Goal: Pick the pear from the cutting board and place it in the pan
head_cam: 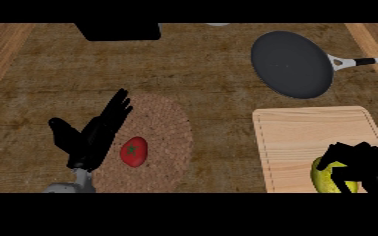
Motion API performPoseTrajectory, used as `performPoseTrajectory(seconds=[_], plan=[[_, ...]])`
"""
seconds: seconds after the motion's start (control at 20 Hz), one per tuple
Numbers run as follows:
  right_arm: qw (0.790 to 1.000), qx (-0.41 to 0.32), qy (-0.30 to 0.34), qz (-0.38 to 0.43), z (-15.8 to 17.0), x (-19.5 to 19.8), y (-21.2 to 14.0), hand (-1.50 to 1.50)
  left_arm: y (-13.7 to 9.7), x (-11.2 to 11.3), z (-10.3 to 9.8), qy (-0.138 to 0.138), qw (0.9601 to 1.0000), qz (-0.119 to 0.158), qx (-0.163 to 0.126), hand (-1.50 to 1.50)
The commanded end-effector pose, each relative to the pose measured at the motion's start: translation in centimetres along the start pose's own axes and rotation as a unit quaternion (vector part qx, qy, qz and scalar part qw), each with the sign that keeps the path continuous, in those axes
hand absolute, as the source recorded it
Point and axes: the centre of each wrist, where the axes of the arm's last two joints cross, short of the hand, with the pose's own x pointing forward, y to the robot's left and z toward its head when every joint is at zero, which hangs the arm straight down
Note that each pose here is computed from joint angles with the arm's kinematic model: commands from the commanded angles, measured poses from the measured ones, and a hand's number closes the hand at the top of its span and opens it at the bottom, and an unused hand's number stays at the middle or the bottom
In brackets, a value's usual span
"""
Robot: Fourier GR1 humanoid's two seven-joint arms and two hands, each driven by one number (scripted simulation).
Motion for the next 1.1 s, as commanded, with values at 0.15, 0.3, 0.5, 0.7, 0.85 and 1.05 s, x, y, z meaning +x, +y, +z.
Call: performPoseTrajectory(seconds=[0.15, 0.3, 0.5, 0.7, 0.85, 1.05], plan=[[0.982, -0.064, 0.005, -0.177, 0.0, -0.2, -2.9, 1.50, -0.6, 0.6, -1.2, -0.004, 1.0000, -0.003, -0.007, 0.00], [0.975, -0.073, 0.039, -0.206, -0.4, -4.9, -2.6, 1.50, -1.2, 2.0, -2.3, -0.008, 0.9997, -0.003, -0.021, 0.00], [0.977, -0.072, 0.050, -0.196, -3.2, -7.2, -1.9, 1.50, -1.0, 2.2, -1.2, -0.010, 0.9996, -0.010, -0.023, 0.00], [0.987, -0.095, 0.056, -0.118, -6.2, -8.1, -0.8, 1.50, -1.5, 2.1, -1.3, -0.011, 0.9996, -0.009, -0.026, 0.00], [0.987, -0.114, 0.060, -0.092, -8.8, -9.6, 0.2, 1.50, -0.7, 1.7, -1.5, -0.003, 0.9996, 0.003, -0.028, 0.00], [0.978, -0.165, 0.087, -0.094, -11.4, -12.1, 1.1, 1.50, -1.0, -0.8, -1.5, -0.003, 0.9996, 0.004, -0.028, 0.00]])
